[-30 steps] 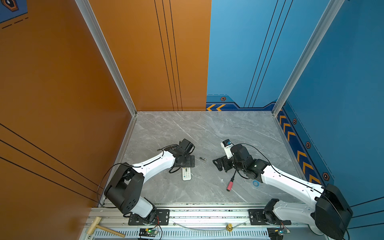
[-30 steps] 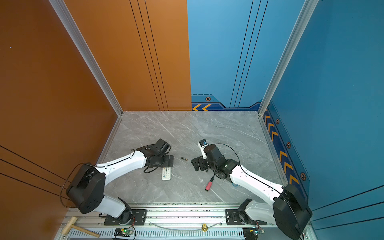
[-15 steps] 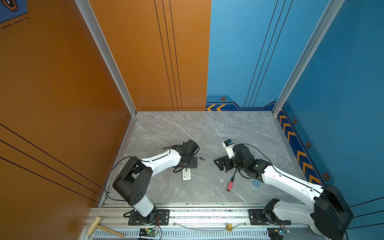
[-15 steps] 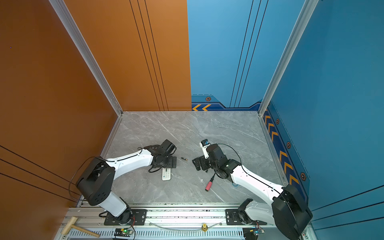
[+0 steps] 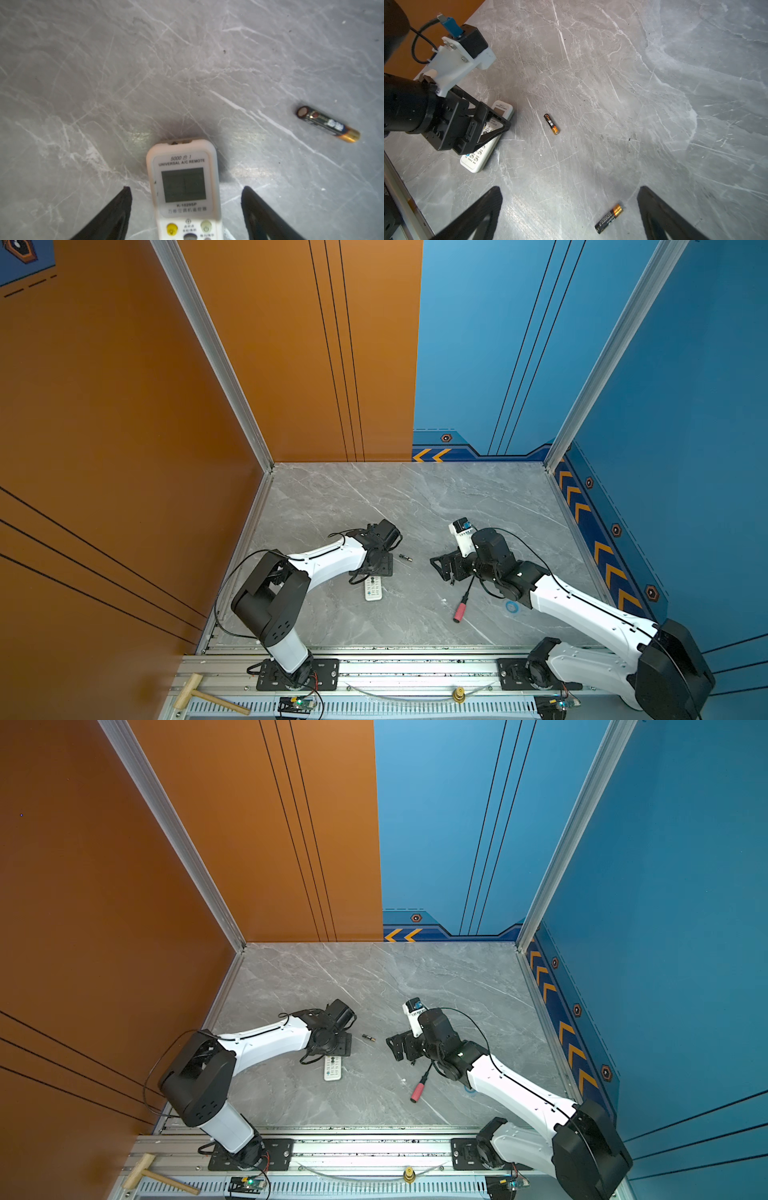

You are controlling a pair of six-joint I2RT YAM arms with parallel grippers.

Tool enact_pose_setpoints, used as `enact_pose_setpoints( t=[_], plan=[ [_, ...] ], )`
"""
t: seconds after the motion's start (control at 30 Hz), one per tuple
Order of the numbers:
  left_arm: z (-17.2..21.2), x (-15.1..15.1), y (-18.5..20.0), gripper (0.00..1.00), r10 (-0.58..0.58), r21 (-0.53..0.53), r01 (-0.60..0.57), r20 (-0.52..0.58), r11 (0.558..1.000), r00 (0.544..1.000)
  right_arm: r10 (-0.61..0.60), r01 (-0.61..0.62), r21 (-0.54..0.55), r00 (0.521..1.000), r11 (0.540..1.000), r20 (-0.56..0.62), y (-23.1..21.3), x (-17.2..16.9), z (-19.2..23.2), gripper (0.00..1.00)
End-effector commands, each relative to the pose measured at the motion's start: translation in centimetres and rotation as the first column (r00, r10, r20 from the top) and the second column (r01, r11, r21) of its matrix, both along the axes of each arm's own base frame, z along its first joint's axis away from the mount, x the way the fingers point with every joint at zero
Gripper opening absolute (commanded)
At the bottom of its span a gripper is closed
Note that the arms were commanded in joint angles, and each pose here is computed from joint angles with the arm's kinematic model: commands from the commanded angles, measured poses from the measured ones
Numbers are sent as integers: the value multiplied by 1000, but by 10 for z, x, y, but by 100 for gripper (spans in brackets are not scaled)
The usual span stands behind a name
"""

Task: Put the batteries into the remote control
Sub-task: 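Lower the left gripper and grasp the white remote by its top end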

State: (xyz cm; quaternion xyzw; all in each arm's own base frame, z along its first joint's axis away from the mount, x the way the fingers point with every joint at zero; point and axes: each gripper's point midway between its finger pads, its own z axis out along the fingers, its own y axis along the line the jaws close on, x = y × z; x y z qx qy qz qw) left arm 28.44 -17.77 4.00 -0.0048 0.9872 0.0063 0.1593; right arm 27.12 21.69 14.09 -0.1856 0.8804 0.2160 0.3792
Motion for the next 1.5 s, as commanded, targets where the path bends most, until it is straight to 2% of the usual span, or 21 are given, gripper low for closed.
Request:
enact_pose_setpoints(
  t=[0.0,0.33,0.63,1.03,1.13,1.27,1.47],
  plan=[
    [-4,-4,5,78,1,46,0,-18,999,1000,2,-2,12,1000,1000,17,-2,0,3,100],
    [-14,-4,5,74,0,67,3,-39,998,999,-8,8,28,1000,1000,14,-3,3,5,100],
    [-18,-6,6,67,6,74,-3,-48,997,999,-20,19,36,1000,999,15,-8,3,5,100],
    [-19,-8,6,52,17,73,-13,-50,997,999,-23,23,45,1000,999,16,-9,3,7,100],
    [-16,-8,5,44,15,64,-12,-45,998,999,-26,25,44,1000,999,15,-10,3,6,100],
    [-11,-7,2,36,15,39,-14,-27,999,1000,-25,24,41,1000,999,11,-10,3,5,100],
    [3,-2,-6,31,-3,-26,3,28,1000,1000,-25,24,48,1000,999,15,-13,3,10,100]
  ],
)
